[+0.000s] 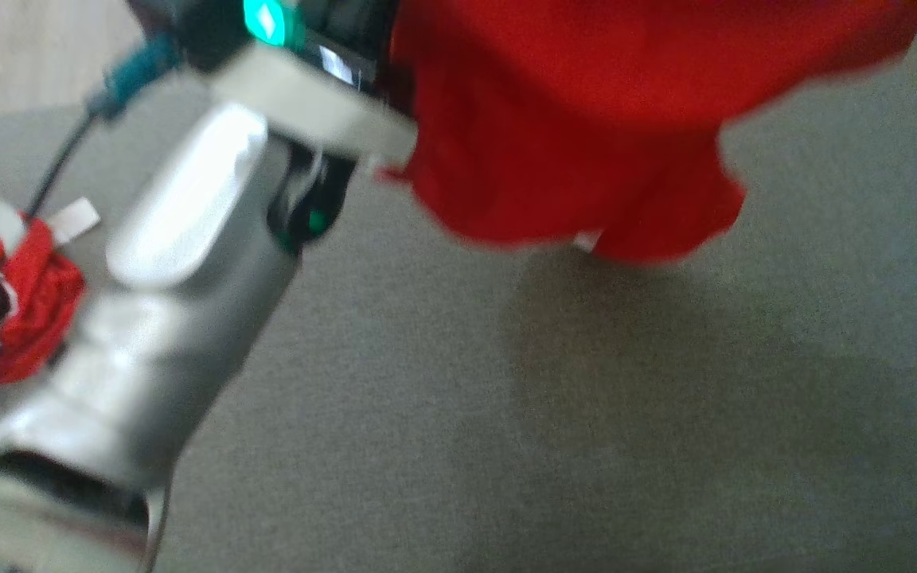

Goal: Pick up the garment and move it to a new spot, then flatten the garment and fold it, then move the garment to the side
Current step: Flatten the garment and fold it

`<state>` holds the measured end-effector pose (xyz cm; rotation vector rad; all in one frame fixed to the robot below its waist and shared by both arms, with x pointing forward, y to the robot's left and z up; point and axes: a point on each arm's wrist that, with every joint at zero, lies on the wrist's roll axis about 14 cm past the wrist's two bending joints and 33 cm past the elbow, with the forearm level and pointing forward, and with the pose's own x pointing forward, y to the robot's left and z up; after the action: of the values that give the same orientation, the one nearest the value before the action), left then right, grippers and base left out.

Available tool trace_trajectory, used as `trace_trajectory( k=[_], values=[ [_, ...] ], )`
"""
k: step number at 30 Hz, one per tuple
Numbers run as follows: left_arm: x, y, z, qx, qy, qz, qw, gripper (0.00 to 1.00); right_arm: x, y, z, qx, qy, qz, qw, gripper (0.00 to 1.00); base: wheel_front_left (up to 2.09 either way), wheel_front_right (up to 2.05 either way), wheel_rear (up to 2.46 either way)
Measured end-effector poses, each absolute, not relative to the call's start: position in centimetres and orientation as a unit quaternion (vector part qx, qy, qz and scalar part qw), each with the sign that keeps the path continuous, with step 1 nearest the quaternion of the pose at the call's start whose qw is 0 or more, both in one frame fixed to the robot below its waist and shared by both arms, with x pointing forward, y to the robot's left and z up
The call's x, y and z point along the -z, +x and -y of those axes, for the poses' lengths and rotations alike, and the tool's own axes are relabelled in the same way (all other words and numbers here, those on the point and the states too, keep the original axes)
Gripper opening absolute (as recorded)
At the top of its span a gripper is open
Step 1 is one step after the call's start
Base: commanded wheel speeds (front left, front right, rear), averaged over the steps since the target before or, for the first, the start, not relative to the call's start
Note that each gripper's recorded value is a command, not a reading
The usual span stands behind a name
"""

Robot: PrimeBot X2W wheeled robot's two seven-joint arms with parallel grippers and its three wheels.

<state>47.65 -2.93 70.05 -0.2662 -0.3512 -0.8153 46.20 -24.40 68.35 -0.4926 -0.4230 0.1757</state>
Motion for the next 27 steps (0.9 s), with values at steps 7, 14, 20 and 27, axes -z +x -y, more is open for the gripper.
trace_trajectory(
  k=[7, 14, 20, 27],
  values=[
    [-75.3, 53.5, 4.1, 0.378, -0.117, 0.247, 0.885, 0.0, -74.7, 51.8, 26.6, -0.046, -0.295, 0.261, 0.918, 0.0, 0.0, 0.0, 0.0],
    [-71.3, 51.9, 6.4, 0.415, -0.159, 0.226, 0.867, 0.0, -73.2, 51.4, 26.7, -0.058, -0.323, 0.25, 0.911, 0.0, 0.0, 0.0, 0.0],
    [-56.2, 46.8, 5.4, 0.421, -0.184, 0.038, 0.888, 0.0, -61.9, 48.6, 27.2, -0.092, -0.291, 0.122, 0.944, 0.0, 0.0, 0.0, 0.0],
    [-47.5, 36.9, 5.1, 0.432, -0.198, -0.104, 0.874, 0.0, -52.6, 40.8, 25.9, -0.123, -0.217, 0.01, 0.968, 0.0, 0.0, 0.0, 0.0]
  ],
)
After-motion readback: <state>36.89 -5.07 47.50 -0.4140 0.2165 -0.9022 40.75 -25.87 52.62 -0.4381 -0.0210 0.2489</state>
